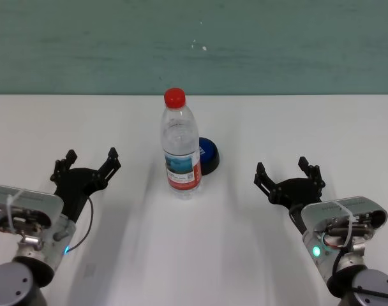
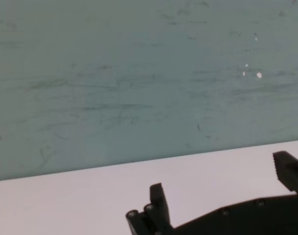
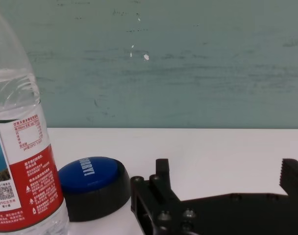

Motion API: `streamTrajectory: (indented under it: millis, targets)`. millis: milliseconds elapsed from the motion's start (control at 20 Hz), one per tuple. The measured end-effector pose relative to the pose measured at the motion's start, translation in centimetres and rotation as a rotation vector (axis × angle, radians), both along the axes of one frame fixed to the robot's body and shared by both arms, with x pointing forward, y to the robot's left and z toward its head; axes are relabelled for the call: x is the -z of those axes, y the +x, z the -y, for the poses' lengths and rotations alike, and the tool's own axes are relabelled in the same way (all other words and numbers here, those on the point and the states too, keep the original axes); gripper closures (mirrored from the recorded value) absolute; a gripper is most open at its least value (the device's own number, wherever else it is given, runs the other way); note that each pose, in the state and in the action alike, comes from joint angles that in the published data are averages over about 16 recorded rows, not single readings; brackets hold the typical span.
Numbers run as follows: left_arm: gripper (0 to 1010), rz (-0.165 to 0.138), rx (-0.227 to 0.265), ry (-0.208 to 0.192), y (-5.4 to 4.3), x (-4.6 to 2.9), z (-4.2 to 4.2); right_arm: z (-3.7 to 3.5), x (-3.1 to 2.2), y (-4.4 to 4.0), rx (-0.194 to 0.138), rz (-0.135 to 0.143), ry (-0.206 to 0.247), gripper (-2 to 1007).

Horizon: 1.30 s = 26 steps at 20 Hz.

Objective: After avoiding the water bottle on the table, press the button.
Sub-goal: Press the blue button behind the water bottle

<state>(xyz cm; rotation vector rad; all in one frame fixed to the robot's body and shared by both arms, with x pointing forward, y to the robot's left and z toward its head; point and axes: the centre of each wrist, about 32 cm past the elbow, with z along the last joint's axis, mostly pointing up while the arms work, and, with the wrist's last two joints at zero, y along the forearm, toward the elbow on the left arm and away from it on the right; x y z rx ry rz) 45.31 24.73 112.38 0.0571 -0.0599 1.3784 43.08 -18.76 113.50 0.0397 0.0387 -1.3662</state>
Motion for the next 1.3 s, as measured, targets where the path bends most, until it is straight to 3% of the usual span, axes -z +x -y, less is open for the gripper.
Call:
streamTrajectory:
  millis: [1300]
  targets:
    - [0, 0.0, 0.0, 0.0, 0.0, 0.0, 0.0, 0.0, 0.0, 0.0, 0.0, 0.0, 0.0, 1]
